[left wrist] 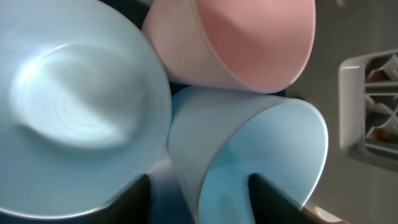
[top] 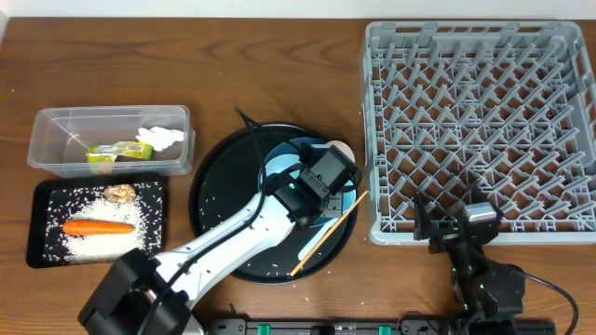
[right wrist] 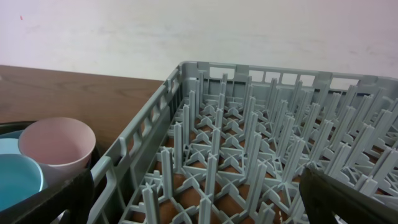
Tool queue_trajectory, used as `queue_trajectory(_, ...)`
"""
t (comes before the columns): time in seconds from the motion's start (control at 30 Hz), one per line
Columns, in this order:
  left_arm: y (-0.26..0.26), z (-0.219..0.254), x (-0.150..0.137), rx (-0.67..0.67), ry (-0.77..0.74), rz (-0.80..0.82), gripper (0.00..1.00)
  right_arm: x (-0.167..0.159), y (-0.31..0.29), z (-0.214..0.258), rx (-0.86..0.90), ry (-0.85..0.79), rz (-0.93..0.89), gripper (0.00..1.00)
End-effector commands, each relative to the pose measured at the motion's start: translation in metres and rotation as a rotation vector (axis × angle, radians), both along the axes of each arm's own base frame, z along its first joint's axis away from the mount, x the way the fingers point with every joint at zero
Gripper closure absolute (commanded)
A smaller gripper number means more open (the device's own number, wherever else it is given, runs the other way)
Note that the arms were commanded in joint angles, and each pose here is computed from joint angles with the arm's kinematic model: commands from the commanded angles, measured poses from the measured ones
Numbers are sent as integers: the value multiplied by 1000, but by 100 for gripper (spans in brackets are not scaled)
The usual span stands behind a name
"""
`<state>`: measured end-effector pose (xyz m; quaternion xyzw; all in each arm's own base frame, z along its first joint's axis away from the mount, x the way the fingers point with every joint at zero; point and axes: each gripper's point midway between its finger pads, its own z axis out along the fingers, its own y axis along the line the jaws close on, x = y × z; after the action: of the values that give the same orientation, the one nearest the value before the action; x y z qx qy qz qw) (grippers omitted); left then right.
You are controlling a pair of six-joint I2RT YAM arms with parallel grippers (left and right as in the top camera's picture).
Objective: Sort waste into correct bins and load items into the dishwasher rack
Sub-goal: 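Reach the left gripper to the light-blue cup and grasp it, then lift the light-blue cup high above the round tray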
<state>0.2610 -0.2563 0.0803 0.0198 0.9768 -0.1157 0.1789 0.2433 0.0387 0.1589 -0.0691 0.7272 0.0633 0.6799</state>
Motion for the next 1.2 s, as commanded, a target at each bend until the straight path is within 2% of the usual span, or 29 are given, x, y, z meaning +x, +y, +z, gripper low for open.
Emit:
queue_trajectory(0.0, -2, 7, 9, -6, -38, 12, 73, 0, 2, -1, -7, -1, 11, 1)
queue_trajectory(0.07, -3, 9, 9, -13, -44, 12, 85, 0, 2, -1, -7, -1, 11, 1)
queue_trajectory(0.13, -3, 11, 10, -14, -49, 9, 87, 0, 2, -1, -7, -1, 11, 1)
queue_trajectory(0.17, -3, 12, 10, -13, -54, 2, 93, 0, 2, -1, -7, -1, 11, 1)
queue_trajectory(0.53, 38, 43, 14, 1, -82, 77, 94, 0, 2, -1, -7, -1, 11, 1)
queue_trajectory(0.83, 53, 127, 2, -163, -262, 75, 94, 0, 2, -1, -7, -1, 11, 1)
queue_trajectory(1.0, 64, 159, -20, -181, -348, -77, 94, 0, 2, -1, -7, -1, 11, 1)
queue_trajectory(1.17, 61, 177, -36, -293, -345, -172, 94, 0, 2, -1, -7, -1, 11, 1)
